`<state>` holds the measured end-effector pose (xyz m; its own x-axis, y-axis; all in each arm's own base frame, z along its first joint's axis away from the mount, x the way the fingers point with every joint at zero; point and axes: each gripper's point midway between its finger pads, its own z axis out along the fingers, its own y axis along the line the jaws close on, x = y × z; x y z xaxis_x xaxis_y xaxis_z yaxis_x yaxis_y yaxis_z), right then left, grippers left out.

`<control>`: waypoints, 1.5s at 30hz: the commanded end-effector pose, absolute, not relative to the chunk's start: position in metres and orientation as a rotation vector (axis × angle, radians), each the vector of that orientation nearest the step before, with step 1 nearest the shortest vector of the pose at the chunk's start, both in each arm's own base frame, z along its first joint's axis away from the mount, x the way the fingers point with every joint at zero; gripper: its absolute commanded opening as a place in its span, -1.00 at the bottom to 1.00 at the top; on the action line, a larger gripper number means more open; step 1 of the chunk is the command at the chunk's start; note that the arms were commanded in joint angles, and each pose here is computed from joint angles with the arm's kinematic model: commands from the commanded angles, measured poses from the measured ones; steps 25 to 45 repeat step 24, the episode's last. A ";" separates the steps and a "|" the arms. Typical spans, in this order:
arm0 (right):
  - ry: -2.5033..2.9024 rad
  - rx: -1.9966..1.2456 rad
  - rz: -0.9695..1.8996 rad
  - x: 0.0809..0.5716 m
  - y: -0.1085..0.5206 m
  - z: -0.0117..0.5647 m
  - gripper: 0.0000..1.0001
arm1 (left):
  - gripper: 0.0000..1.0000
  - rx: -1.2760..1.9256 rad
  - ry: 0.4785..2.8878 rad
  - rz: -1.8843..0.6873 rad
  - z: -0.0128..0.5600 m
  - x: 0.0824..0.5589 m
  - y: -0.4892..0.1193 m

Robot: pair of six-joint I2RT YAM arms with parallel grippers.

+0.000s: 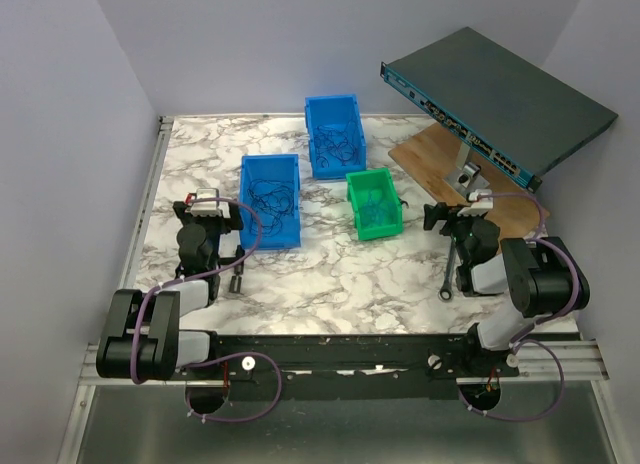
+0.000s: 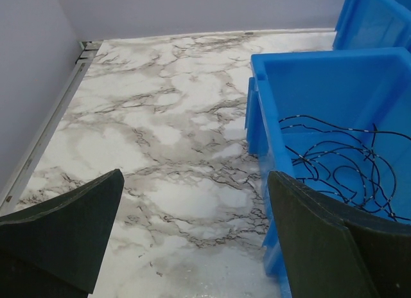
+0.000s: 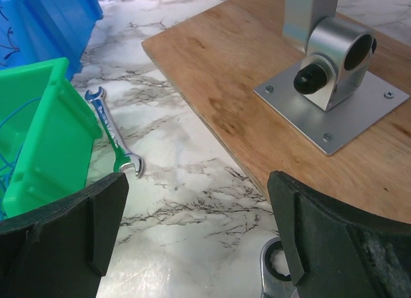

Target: Untangle the cables

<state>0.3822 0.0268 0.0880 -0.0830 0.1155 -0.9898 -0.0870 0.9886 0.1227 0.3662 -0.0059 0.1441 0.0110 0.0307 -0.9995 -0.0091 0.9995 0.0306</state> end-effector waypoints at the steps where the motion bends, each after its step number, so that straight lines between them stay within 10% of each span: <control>1: 1.653 0.059 0.128 0.387 0.017 0.087 1.00 | 0.97 -0.032 1.530 0.041 0.154 0.370 0.001; 45: 1.650 0.071 0.123 0.387 0.016 0.088 1.00 | 0.97 -0.029 1.534 0.042 0.153 0.370 0.001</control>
